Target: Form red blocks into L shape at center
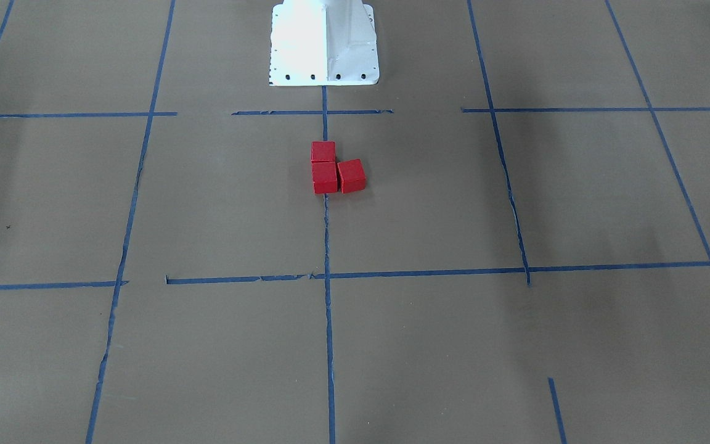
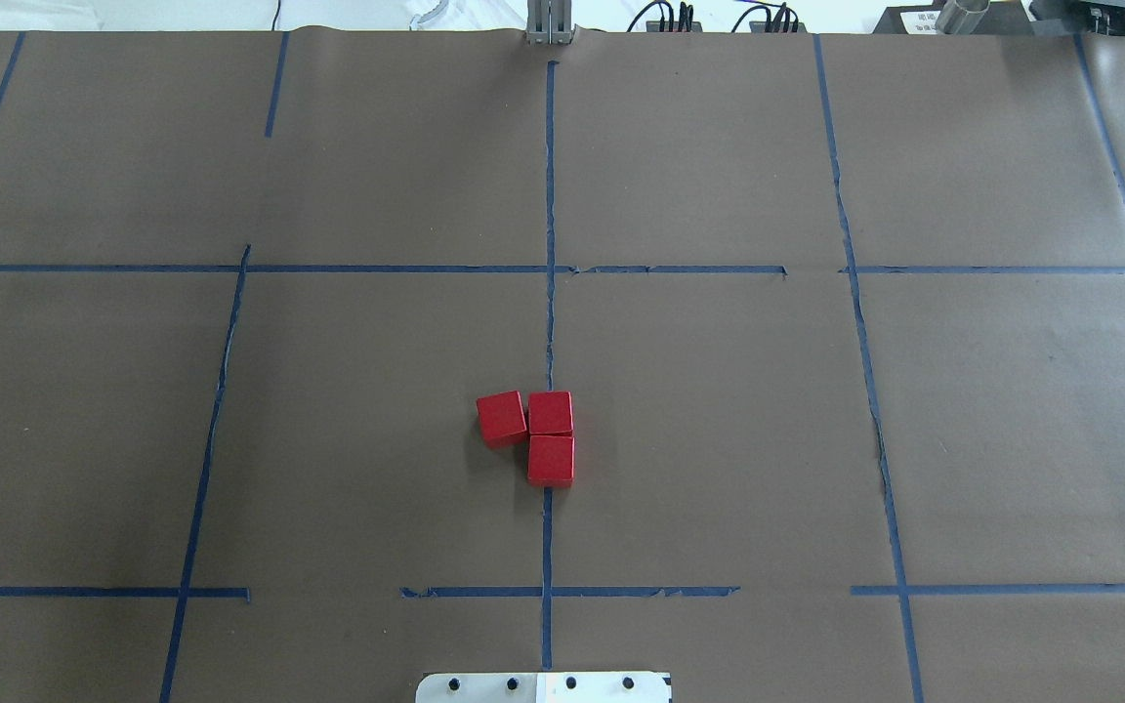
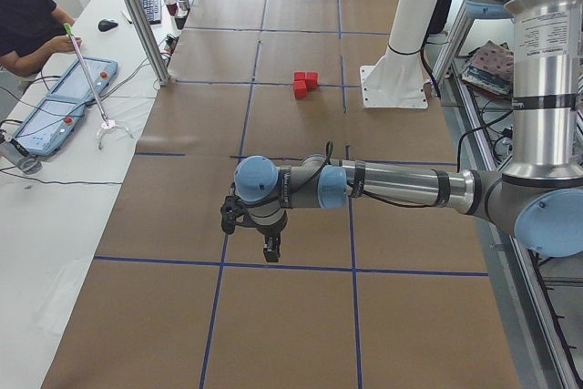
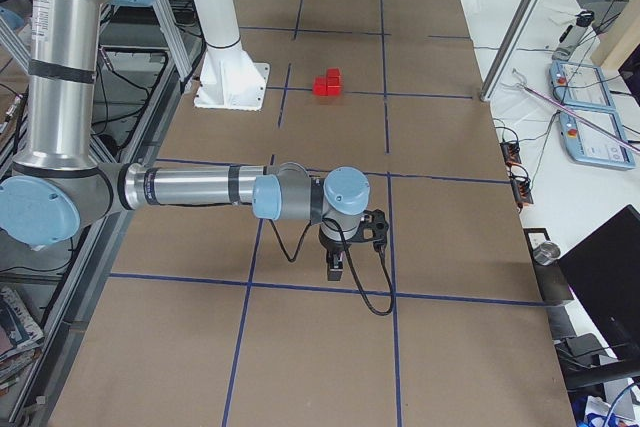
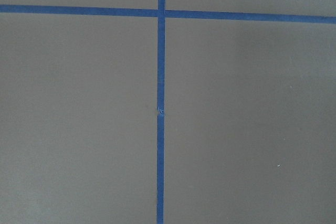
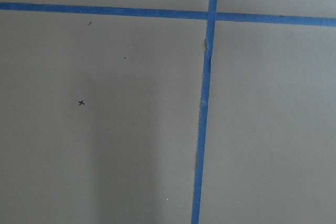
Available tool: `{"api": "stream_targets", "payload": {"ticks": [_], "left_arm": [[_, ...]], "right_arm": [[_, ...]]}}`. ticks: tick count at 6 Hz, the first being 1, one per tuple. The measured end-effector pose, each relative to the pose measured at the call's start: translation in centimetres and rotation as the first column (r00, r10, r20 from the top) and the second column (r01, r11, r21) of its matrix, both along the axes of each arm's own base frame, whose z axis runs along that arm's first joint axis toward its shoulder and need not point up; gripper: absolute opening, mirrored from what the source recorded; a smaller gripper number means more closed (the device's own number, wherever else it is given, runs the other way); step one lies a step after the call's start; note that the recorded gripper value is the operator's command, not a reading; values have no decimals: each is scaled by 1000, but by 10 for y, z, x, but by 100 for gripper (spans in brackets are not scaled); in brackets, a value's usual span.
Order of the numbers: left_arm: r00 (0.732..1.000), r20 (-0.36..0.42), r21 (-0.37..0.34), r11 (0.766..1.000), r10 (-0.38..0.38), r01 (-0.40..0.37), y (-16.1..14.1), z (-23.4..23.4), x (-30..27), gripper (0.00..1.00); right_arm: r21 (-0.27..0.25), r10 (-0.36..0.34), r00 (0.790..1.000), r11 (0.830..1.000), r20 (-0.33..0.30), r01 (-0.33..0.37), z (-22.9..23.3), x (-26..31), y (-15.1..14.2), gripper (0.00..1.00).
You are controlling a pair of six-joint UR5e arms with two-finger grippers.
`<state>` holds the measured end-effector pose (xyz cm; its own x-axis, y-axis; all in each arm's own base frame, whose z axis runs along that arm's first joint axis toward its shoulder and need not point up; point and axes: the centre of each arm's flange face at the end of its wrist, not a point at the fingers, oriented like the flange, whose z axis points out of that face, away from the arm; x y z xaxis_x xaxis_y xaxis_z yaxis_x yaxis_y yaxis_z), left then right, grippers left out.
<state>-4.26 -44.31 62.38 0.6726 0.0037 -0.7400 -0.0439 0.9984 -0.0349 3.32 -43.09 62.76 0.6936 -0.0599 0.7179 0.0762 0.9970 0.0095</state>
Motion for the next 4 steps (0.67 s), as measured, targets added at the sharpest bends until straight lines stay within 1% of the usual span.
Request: {"api": "stream_targets", "payload": {"ticks": [1, 4], "left_arm": [[1000, 25, 11, 1000, 1, -1, 0, -4, -2, 100], [1000, 10, 18, 1000, 0, -1, 2, -13, -1, 100]], "right_arm": [[8, 0, 1000, 1000, -13, 0, -2, 1, -4, 100], [-2, 12, 1000, 1000, -22, -12, -1, 0, -19, 100]]}}
